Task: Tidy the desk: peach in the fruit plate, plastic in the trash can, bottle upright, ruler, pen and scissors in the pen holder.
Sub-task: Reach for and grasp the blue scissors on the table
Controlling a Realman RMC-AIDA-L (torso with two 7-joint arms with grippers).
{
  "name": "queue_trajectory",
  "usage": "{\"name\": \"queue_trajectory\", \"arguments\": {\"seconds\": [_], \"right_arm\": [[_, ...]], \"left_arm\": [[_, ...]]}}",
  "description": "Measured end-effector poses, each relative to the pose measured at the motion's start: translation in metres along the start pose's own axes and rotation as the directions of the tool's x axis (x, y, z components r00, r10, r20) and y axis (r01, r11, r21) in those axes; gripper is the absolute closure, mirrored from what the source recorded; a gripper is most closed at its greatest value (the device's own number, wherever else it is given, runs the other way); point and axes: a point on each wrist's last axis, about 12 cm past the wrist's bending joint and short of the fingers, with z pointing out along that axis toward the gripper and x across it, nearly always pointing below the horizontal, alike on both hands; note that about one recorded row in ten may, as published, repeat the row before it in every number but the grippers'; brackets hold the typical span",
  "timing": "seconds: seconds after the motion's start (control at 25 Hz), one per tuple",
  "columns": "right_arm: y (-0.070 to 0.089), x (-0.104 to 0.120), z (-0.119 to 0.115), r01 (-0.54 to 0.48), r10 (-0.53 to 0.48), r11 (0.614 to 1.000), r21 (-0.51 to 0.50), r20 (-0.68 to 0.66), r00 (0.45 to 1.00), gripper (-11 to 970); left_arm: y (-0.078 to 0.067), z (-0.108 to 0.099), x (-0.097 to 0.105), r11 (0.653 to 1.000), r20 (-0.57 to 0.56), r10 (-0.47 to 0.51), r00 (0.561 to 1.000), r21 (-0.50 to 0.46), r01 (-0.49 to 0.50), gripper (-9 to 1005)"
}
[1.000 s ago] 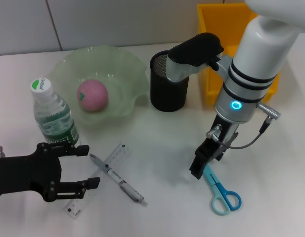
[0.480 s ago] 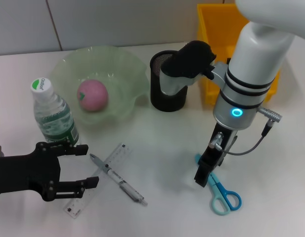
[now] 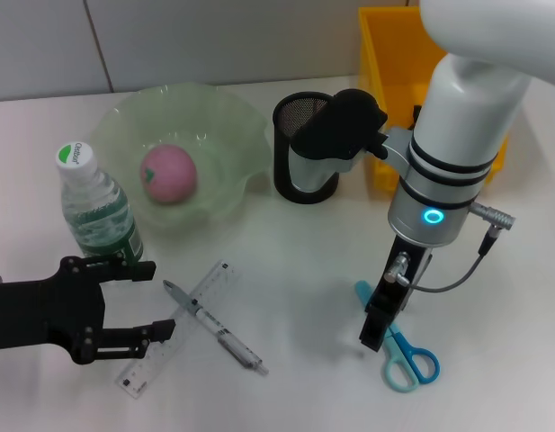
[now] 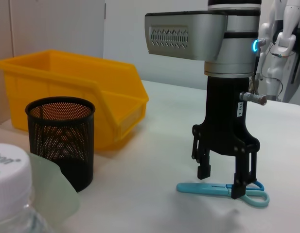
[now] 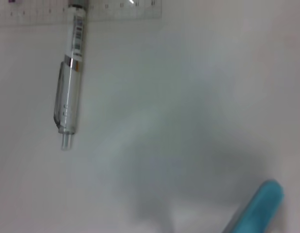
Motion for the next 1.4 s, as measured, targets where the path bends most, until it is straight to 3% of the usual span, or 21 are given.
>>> {"name": "queue_trajectory", "arguments": {"seconds": [1.4], "right_arm": [[0.005,-0.0072,0.0063,0.101,-0.102,0.992,0.078,0.008,0.995,251]], "left_arm": [[0.0052,0.0008,-0.0061,1.0,0.004,0.007,1.0,0.001,-0.007,206]]}}
